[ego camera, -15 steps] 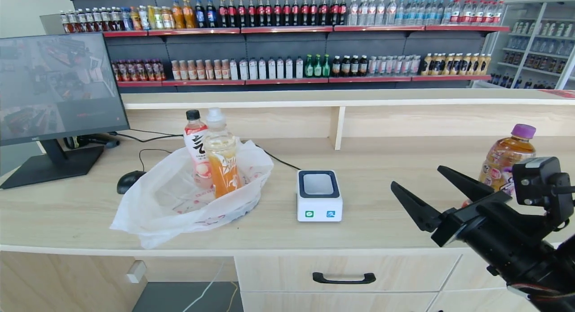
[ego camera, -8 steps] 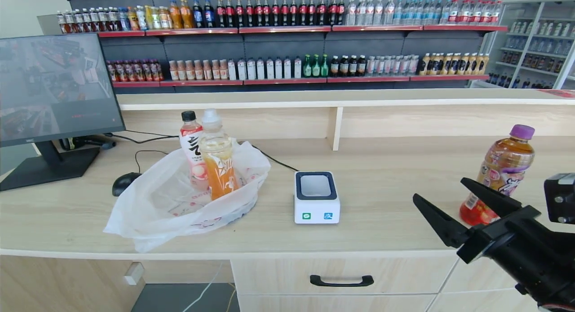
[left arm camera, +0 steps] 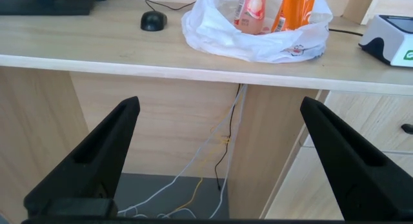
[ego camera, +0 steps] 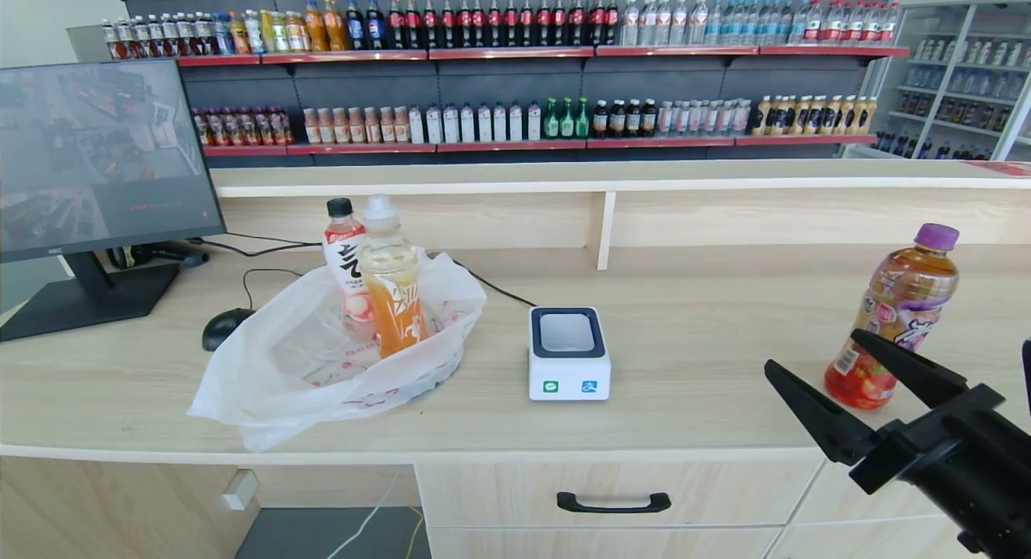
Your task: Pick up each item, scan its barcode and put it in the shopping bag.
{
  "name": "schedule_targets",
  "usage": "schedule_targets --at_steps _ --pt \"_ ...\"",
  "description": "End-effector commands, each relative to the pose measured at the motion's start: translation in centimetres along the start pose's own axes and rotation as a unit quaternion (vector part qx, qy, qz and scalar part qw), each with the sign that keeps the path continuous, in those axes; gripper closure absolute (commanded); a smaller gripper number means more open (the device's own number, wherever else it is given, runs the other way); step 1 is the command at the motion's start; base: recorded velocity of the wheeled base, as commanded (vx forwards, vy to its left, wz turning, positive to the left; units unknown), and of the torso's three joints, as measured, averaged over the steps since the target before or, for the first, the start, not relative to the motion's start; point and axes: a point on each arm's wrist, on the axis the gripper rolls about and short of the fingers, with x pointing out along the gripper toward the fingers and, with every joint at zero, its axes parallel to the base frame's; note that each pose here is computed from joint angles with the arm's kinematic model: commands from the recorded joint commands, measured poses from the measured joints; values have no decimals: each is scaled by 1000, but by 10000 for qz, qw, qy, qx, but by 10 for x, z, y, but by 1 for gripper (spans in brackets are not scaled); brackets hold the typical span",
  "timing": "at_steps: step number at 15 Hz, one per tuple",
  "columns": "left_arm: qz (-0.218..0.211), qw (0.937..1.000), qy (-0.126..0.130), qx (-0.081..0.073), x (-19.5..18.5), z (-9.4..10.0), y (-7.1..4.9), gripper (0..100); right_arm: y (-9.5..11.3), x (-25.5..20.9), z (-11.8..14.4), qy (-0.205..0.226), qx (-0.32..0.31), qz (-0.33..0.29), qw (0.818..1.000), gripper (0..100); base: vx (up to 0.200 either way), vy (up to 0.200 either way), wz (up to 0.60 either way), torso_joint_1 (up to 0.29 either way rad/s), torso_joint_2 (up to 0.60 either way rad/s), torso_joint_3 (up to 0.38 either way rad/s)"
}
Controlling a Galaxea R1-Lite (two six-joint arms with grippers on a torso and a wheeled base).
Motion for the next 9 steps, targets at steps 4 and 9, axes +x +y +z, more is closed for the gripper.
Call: schedule_targets --at_steps 4,9 --pt "1 10000 0 6 0 0 0 0 2 7 -9 235 -37 26 9997 0 0 0 0 0 0 0" --pt "9 10000 0 -9 0 0 0 0 3 9 -10 265 -41 35 9996 0 -120 0 0 3 3 0"
